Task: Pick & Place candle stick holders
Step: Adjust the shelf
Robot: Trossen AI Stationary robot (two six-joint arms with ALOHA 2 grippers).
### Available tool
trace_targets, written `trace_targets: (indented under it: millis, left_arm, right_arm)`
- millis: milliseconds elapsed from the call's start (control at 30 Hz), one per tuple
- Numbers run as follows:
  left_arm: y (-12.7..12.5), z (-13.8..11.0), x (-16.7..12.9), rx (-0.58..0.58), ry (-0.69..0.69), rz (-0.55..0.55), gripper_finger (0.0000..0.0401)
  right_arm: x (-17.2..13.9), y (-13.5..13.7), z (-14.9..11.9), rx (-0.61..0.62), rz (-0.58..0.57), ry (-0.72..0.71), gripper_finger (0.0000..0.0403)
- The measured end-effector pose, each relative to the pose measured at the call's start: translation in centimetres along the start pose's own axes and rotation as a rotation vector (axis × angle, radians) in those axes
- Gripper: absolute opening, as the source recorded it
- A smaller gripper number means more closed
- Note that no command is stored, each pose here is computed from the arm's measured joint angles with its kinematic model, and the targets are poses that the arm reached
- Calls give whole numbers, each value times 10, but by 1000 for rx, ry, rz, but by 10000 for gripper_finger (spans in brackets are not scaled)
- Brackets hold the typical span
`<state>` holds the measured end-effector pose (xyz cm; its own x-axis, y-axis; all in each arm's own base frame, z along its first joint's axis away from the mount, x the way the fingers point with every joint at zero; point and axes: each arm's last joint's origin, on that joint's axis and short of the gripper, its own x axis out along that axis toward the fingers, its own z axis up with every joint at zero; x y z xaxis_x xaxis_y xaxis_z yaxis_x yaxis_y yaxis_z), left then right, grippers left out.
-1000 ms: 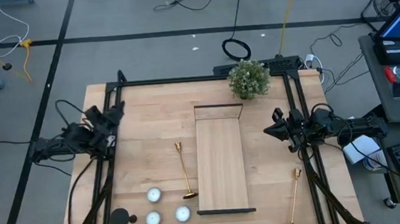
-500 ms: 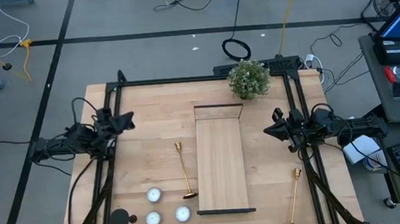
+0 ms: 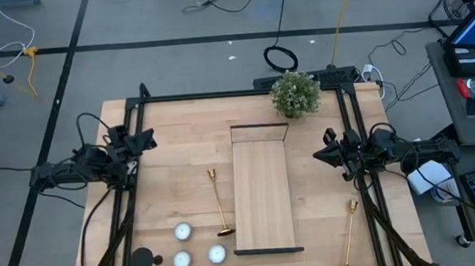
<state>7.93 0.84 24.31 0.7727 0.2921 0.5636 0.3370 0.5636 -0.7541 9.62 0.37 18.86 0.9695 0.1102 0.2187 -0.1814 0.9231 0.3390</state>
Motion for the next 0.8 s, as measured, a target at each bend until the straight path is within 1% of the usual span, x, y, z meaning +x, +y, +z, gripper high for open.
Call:
trace_targets:
  millis: [100,233,300,567,633,700,800]
  left_arm:
    - [-12,4,11,-4,6,-3,33]
    - [-31,7,34,9,64,-26,33]
    - [-41,9,48,38,83,-36,33]
    - [-81,16,106,164,70,-56,33]
    - [-86,15,119,216,72,-54,33]
    - [-90,13,130,265,82,-60,33]
    - [-94,7,145,321,145,-108,33]
  right_arm:
    - [0,0,0,0,0,0,4]
    - [0,0,0,2,1,-1,4]
    - [0,1,2,-4,7,-18,4]
    - [0,1,2,-7,7,-24,4]
    - [0,0,3,-7,-18,-35,4]
    - [0,-1,4,-6,-71,-64,4]
    - [-1,-2,9,19,-137,-143,4]
